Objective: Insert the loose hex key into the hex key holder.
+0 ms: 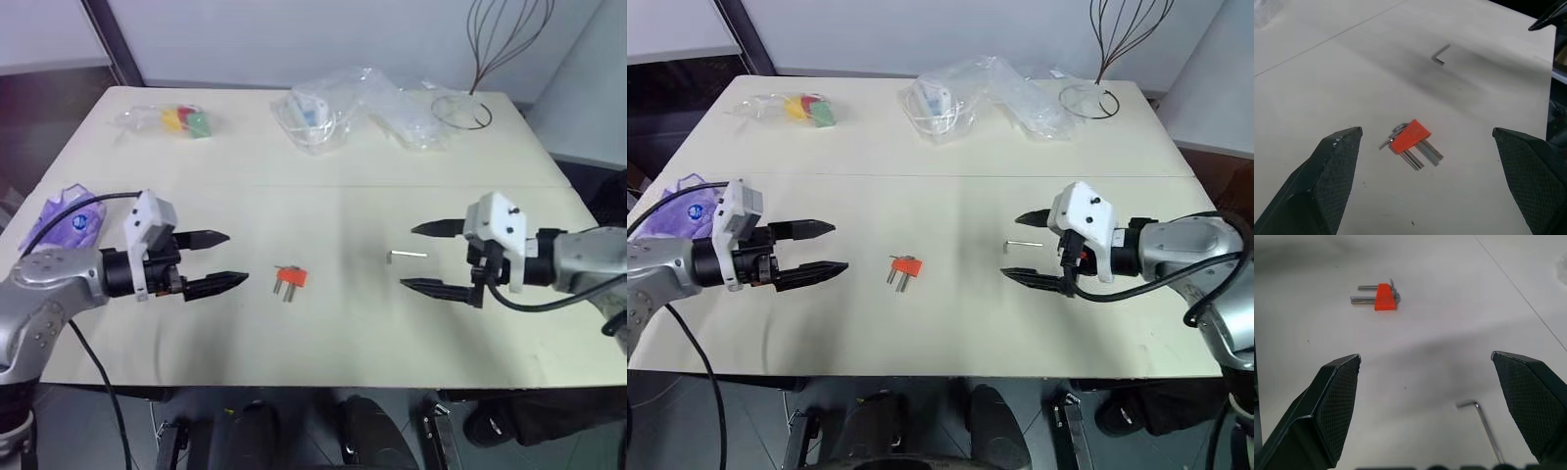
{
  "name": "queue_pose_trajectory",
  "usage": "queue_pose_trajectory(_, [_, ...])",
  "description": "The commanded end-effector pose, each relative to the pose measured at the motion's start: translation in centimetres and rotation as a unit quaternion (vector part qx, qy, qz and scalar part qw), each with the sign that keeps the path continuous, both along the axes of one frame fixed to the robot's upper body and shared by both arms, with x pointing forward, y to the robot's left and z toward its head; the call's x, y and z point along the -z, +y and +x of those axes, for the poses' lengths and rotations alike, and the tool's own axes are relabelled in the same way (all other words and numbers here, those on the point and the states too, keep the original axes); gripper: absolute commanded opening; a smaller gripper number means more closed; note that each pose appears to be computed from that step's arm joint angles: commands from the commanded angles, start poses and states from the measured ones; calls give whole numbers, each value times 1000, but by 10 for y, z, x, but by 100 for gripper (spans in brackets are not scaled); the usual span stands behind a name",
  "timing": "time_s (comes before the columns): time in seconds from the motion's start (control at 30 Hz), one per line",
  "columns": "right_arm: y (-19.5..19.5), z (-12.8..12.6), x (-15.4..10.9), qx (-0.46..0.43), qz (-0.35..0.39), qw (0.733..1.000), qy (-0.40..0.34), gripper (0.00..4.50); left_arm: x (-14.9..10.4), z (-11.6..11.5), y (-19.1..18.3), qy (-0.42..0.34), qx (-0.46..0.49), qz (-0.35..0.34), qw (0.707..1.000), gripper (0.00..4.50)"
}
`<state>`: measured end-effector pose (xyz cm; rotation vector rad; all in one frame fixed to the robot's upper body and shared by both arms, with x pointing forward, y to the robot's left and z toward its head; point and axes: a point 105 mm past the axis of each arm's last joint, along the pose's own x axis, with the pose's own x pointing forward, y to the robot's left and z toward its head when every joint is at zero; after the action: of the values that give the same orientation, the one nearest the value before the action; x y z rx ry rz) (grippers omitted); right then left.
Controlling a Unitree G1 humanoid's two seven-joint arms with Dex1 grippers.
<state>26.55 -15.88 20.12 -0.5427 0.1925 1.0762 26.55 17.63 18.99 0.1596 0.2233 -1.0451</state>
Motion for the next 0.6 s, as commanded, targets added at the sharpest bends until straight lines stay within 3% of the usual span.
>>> queue_pose_trajectory(0.03, [21,7,9,-17,18,999,-21,450,0,5,-4,-29,-11,1,1000,446])
queue_pose_trajectory(0.4, [95,52,76,-26,53,998,-14,450,18,5,-6,-24,-19,11,999,446])
queue_pose_trajectory(0.6, [110,61,99,-39,37,998,-11,450,20,2,-4,-26,-24,14,999,446])
